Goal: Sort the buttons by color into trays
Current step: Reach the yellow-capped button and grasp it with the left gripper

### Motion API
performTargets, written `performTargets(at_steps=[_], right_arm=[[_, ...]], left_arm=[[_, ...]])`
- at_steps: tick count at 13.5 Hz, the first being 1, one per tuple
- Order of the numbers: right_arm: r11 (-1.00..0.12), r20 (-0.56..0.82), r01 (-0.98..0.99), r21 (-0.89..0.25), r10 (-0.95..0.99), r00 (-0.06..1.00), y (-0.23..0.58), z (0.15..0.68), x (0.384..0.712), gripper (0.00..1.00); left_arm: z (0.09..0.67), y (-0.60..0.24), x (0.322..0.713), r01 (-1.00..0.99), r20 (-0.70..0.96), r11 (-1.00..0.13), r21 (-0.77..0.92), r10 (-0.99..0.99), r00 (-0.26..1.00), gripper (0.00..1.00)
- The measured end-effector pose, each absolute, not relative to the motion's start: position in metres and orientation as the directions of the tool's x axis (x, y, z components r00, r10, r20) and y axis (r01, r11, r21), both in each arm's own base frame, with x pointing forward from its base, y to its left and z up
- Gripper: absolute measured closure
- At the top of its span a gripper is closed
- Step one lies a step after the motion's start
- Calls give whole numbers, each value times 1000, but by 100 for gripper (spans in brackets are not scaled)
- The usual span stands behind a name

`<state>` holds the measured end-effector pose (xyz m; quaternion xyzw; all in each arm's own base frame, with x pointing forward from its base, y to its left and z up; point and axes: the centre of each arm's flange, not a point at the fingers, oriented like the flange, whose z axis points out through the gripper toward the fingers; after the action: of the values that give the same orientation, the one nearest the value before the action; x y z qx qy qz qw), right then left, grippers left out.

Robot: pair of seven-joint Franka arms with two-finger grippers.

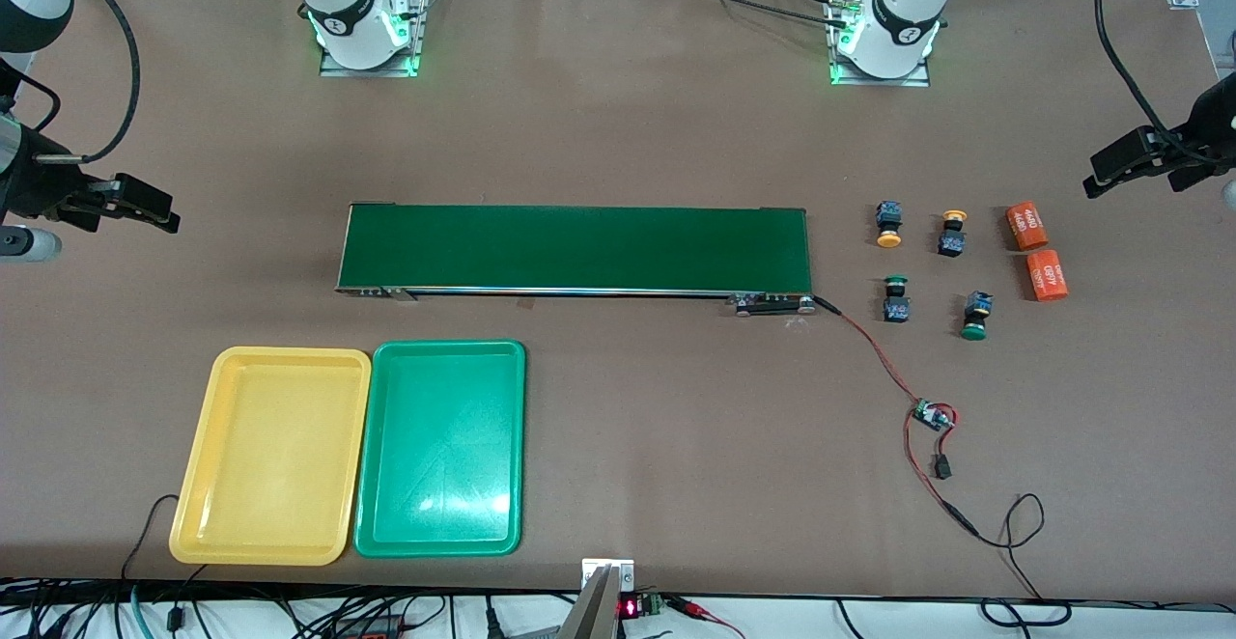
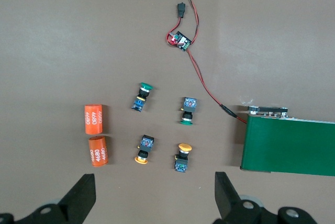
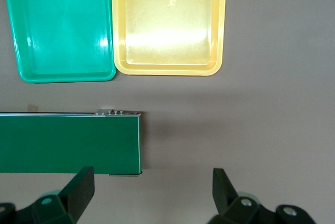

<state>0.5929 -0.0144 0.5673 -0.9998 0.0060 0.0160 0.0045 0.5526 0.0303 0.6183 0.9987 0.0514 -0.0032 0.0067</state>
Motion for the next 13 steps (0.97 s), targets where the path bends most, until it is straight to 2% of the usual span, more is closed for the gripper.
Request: performTargets(at_steps=[6,13], right_arm=[[-1000,-32,-9,-9,-8,999,-12,567,593,0],[-1000,-40,0,-8,0,999,-7,562,596,0]], left_arm=[[609,41,554,124,-26,-992,12,124,992,0],[520,46,600,130,-131,-991,22,126,983,0]])
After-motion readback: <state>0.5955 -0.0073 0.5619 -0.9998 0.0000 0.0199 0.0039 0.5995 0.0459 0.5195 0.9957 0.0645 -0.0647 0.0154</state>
